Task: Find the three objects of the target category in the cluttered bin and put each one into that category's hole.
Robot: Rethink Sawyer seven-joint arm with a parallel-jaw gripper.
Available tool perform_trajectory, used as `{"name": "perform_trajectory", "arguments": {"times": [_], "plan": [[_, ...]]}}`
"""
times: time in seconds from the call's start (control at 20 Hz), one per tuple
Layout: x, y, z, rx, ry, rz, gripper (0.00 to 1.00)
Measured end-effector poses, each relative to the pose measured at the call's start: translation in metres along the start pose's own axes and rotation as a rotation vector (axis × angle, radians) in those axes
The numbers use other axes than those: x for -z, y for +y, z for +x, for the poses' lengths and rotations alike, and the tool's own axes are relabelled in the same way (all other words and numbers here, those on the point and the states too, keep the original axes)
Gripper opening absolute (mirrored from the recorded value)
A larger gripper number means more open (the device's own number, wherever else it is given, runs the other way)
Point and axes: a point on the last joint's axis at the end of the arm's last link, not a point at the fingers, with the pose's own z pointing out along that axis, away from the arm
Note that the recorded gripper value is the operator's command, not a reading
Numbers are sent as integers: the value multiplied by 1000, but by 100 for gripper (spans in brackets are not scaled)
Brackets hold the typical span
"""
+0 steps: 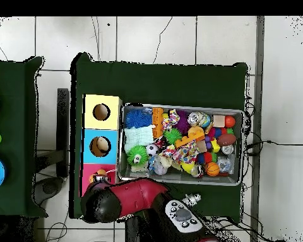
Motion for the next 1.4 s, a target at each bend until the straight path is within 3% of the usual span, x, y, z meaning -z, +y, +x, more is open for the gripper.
{"name": "perform_trajectory", "arguments": {"times": [0.7,0.75,1.4], "plan": [[16,-3,8,-4,30,39,100],[18,-5,10,-7,35,46,0],[22,-8,29,-50,58,55,0]]}}
